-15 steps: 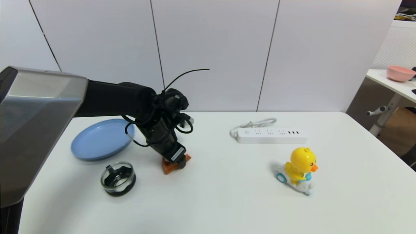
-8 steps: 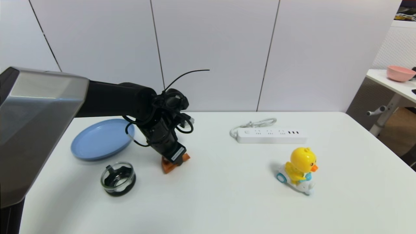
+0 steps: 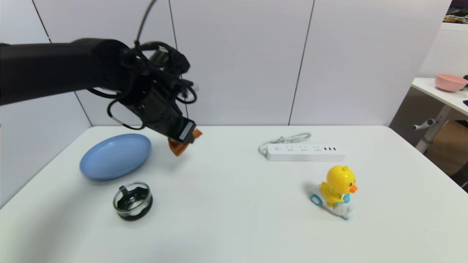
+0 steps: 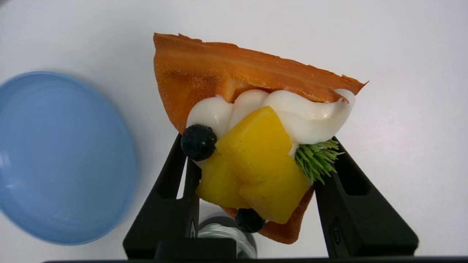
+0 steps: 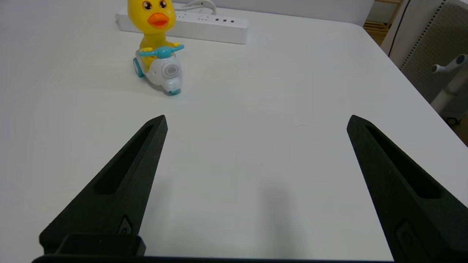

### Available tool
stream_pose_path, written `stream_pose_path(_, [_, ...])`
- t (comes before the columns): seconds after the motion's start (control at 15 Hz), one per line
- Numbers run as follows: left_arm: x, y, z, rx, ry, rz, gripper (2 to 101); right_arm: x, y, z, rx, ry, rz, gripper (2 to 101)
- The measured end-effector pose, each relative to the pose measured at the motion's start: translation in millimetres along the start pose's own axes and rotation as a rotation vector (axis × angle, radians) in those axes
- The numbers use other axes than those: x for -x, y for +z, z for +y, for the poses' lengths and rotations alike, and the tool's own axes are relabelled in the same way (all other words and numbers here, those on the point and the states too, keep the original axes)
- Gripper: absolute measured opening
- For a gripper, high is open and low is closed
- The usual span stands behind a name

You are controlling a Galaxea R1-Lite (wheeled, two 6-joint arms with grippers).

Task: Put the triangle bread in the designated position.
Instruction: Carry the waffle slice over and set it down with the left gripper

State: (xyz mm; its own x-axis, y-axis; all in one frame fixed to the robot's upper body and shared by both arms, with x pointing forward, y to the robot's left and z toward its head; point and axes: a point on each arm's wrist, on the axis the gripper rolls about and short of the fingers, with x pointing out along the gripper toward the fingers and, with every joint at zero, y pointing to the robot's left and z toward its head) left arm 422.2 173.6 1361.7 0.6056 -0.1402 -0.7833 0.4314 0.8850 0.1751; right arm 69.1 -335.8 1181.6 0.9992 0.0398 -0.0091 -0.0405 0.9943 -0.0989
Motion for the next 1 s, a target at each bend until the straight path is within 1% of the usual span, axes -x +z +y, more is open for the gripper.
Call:
stream_pose_path(0.13, [26.6,2.9,36.0,0.084,0.079,-0.091,50.2,0.0,0.0,0.0,0.000,0.000,0.000,97.3])
stream_pose_path(0.33, [50.6,0.7,96.4,0.189,0.235,-0.224,50.1,0.0,0.0,0.0,0.000,0.000,0.000,97.3])
stream_pose_path(0.47, [57.7,-4.0,138.1,0.230,0.350,-0.296,50.1,0.0,0.0,0.0,0.000,0.000,0.000,97.3])
stream_pose_path(0.6, [49.0,-5.7,172.6,0.268,0.441,-0.360,50.1,0.0,0.0,0.0,0.000,0.000,0.000,97.3])
stream_pose_path(0.73, [29.1,-6.1,195.0,0.286,0.483,-0.394,50.1,0.0,0.0,0.0,0.000,-0.001,0.000,97.3])
stream_pose_path(0.87, [5.6,-10.7,205.3,0.269,0.472,-0.354,49.8,0.0,0.0,0.0,0.000,0.000,0.000,97.3])
stream_pose_path(1.0, [-16.0,-15.2,209.3,0.215,0.446,-0.297,49.9,0.0,0.0,0.0,0.000,0.000,0.000,97.3])
